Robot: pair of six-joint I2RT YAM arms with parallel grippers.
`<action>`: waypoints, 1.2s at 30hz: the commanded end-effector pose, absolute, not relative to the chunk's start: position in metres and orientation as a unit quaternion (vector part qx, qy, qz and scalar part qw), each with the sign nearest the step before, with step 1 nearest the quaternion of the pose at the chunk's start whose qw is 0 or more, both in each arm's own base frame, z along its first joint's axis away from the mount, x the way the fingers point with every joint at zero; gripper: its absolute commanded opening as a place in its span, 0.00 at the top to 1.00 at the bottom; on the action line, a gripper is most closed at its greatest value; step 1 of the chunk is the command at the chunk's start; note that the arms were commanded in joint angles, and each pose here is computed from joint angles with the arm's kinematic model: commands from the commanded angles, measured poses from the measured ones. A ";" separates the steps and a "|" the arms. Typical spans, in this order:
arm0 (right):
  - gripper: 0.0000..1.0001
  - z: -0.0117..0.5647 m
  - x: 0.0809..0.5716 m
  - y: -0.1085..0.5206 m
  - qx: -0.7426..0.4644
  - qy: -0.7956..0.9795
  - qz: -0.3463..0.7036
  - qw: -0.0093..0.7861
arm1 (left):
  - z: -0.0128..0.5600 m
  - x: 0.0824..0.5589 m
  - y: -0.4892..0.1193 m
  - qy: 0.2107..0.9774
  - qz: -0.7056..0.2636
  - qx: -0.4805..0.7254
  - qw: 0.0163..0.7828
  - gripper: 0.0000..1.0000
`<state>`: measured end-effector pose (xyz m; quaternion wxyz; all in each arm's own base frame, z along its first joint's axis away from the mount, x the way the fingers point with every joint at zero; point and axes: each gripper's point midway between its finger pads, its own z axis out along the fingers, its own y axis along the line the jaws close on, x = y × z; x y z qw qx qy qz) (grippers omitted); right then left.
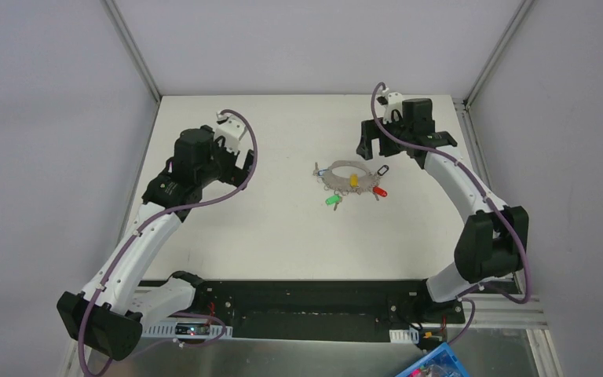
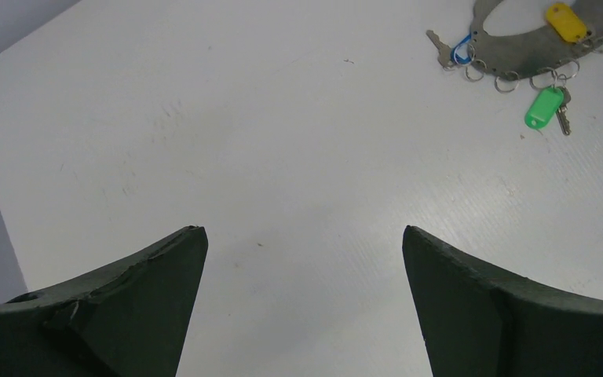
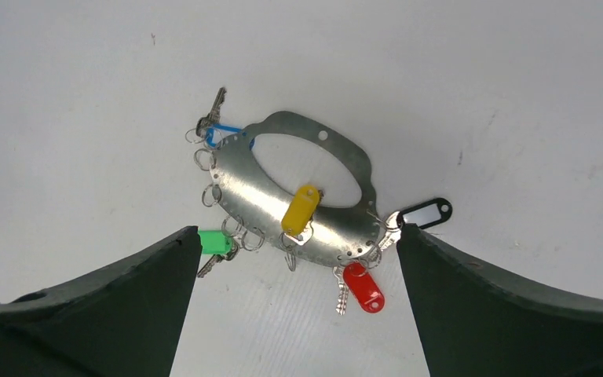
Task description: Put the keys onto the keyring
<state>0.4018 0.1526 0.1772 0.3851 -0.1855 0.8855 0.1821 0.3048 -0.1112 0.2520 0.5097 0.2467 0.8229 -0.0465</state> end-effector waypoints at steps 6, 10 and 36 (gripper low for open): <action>0.00 0.213 0.384 0.114 -0.118 0.871 0.133 0.459 | 0.264 0.334 -0.108 0.794 -0.089 0.129 0.588 0.01; 0.00 0.222 0.375 0.100 -0.086 0.860 0.151 0.480 | 0.253 0.337 -0.116 0.790 -0.115 0.130 0.587 0.01; 0.00 0.247 0.327 0.090 -0.060 0.807 0.177 0.560 | 0.249 0.269 -0.068 0.798 -0.008 0.203 0.568 0.01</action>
